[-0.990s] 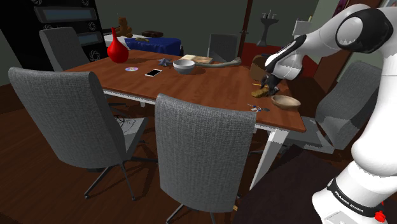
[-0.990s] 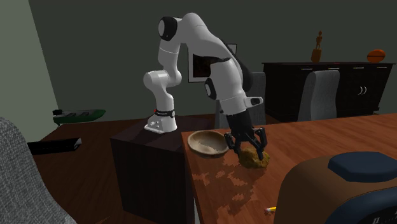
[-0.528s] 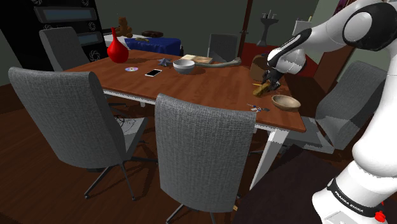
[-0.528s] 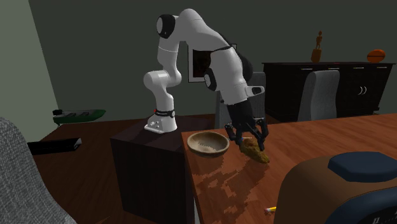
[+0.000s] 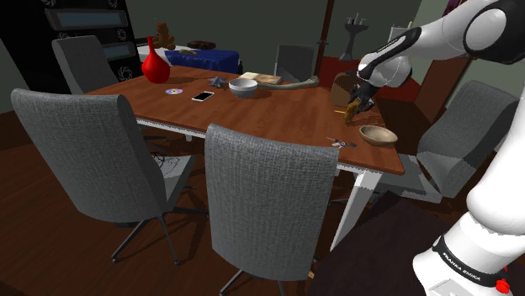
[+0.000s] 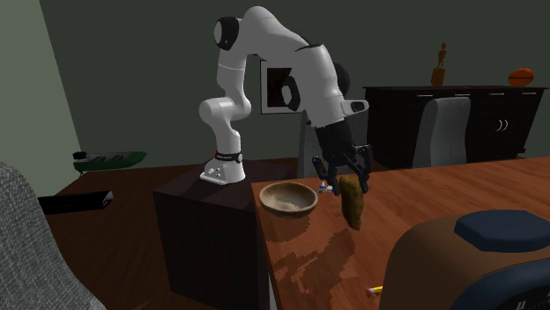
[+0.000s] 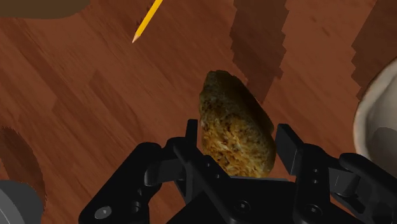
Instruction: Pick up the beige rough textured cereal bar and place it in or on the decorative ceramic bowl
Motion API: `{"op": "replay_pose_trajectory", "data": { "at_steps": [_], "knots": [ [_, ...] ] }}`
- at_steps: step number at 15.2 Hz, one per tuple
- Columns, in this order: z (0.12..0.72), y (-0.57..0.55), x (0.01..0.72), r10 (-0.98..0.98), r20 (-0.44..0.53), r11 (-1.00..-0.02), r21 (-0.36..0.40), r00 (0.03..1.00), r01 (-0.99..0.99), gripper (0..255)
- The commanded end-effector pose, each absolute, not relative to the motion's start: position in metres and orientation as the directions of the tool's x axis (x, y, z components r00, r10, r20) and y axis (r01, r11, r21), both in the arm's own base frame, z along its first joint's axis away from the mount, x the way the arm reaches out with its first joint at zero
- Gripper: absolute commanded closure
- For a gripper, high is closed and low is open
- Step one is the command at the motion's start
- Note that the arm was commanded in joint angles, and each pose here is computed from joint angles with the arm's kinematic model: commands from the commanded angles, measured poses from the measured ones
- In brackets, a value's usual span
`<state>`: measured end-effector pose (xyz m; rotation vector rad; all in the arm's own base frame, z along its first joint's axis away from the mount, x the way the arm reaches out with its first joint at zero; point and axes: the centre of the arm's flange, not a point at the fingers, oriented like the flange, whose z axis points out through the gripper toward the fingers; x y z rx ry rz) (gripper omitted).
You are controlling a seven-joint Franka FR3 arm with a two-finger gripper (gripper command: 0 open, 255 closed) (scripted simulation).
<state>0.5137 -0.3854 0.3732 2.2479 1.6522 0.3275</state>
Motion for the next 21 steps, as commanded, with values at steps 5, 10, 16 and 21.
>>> {"op": "replay_pose_trajectory", "data": {
  "at_steps": [5,10,16,21],
  "knots": [
    [0.405,-0.386,0.514,0.954,-0.011,-0.272,0.395,0.301,0.877,255],
    [0.415,-0.383,0.474,0.954,-0.011,-0.272,0.395,0.301,0.877,255],
    [0.417,-0.379,0.395,0.954,-0.011,-0.272,0.395,0.301,0.877,255],
    [0.414,-0.376,0.344,0.954,-0.011,-0.272,0.395,0.301,0.877,255]
  ]
}}
